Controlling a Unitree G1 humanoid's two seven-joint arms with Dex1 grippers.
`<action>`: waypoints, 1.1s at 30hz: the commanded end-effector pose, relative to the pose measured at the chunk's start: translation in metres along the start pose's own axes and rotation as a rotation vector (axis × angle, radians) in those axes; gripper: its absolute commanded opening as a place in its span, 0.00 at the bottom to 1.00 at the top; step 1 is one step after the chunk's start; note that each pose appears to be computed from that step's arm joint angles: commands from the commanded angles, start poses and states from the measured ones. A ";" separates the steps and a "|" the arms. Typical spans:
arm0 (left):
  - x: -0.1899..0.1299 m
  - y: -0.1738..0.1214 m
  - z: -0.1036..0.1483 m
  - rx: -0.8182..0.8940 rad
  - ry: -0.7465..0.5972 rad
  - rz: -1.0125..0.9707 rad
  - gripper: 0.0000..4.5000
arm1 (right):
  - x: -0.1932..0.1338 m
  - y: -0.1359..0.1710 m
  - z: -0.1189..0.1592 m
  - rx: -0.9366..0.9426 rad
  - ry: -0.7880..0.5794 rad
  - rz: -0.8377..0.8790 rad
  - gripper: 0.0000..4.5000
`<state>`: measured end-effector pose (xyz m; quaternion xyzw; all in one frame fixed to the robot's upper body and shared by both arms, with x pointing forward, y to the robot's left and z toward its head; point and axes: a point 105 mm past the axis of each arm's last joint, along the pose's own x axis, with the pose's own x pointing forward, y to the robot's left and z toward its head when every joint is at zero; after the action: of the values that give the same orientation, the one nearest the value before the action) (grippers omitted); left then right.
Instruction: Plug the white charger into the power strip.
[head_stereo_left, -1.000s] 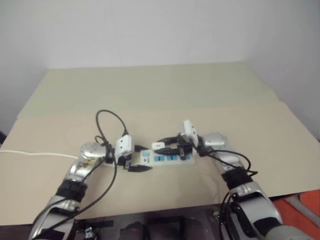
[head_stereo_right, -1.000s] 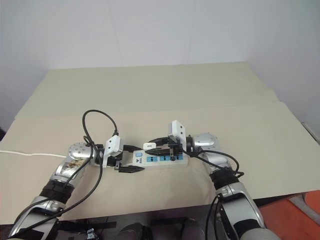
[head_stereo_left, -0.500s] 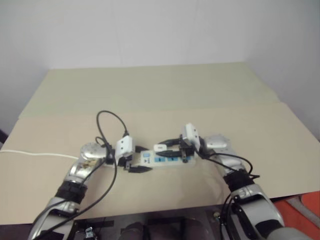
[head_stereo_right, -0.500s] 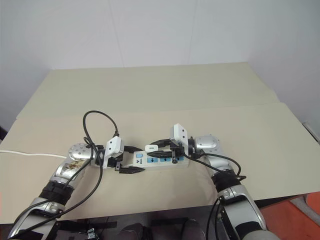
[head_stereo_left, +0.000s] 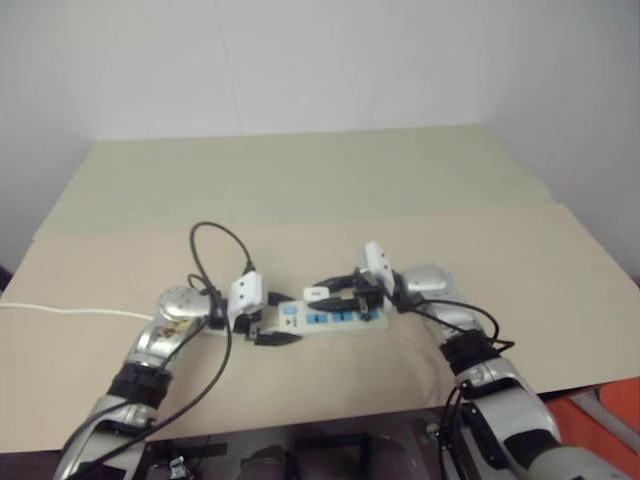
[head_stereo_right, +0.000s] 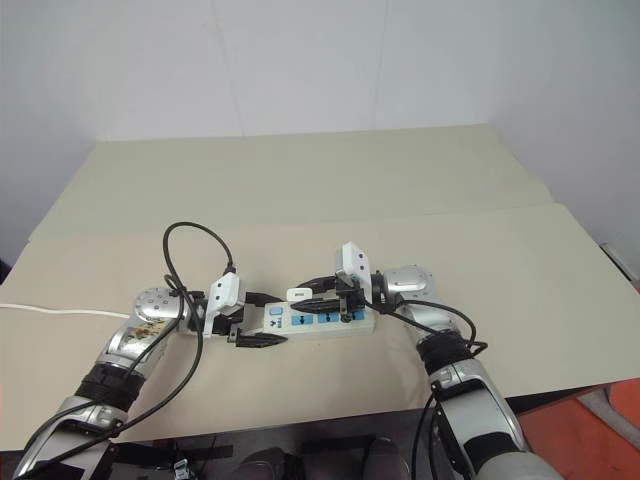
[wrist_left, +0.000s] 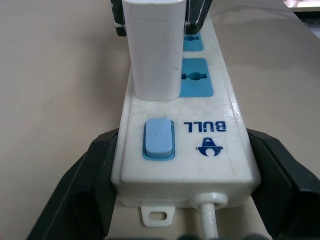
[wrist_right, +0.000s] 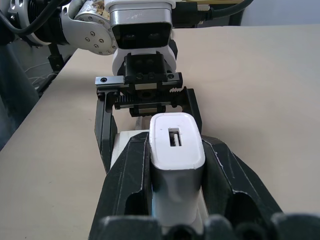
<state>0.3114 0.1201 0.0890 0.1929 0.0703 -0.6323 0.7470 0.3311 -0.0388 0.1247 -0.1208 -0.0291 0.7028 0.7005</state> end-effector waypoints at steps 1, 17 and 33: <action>-0.004 -0.003 -0.009 -0.014 0.043 0.007 0.73 | -0.005 0.006 -0.023 0.069 0.090 0.007 0.26; -0.003 -0.001 -0.008 -0.014 0.041 0.005 0.73 | -0.006 0.004 -0.016 0.044 0.057 -0.026 0.84; -0.022 0.007 0.017 0.034 -0.007 0.009 0.99 | -0.014 -0.002 -0.008 0.018 0.043 -0.052 0.84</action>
<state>0.3126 0.1314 0.0910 0.1922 0.0909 -0.6268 0.7496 0.3328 -0.0473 0.1179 -0.1335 -0.0109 0.6883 0.7129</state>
